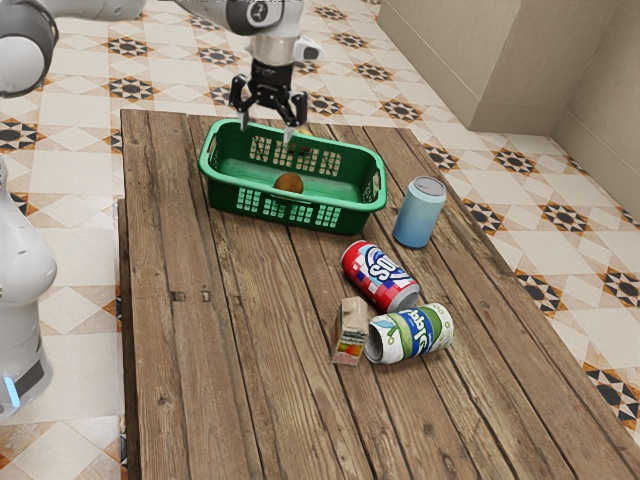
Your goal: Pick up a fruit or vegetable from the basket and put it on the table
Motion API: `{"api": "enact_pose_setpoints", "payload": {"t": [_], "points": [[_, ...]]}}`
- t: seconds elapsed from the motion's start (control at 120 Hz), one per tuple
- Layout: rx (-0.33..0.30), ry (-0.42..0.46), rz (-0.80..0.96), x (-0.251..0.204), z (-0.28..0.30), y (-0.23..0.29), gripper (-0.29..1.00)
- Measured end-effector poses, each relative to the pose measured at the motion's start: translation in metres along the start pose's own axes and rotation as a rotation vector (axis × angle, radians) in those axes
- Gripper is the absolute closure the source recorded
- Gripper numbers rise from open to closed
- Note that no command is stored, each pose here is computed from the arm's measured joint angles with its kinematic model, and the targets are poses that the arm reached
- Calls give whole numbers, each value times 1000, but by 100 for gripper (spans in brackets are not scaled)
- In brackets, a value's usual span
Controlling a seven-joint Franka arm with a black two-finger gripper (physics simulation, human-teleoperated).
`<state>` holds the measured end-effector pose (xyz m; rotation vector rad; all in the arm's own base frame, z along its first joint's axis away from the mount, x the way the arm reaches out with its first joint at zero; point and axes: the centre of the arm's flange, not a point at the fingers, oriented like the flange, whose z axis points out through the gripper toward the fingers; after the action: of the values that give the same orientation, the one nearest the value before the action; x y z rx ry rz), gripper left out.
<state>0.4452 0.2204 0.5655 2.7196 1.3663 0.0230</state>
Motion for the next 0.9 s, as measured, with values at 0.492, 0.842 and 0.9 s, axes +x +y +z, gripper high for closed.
{"api": "enact_pose_setpoints", "payload": {"t": [0.492, 0.842, 0.9], "points": [[-29, -54, -92, 50, 53, 24, 0], [-10, -101, -125, 56, 91, 26, 0], [-8, -102, -128, 57, 93, 27, 0]]}}
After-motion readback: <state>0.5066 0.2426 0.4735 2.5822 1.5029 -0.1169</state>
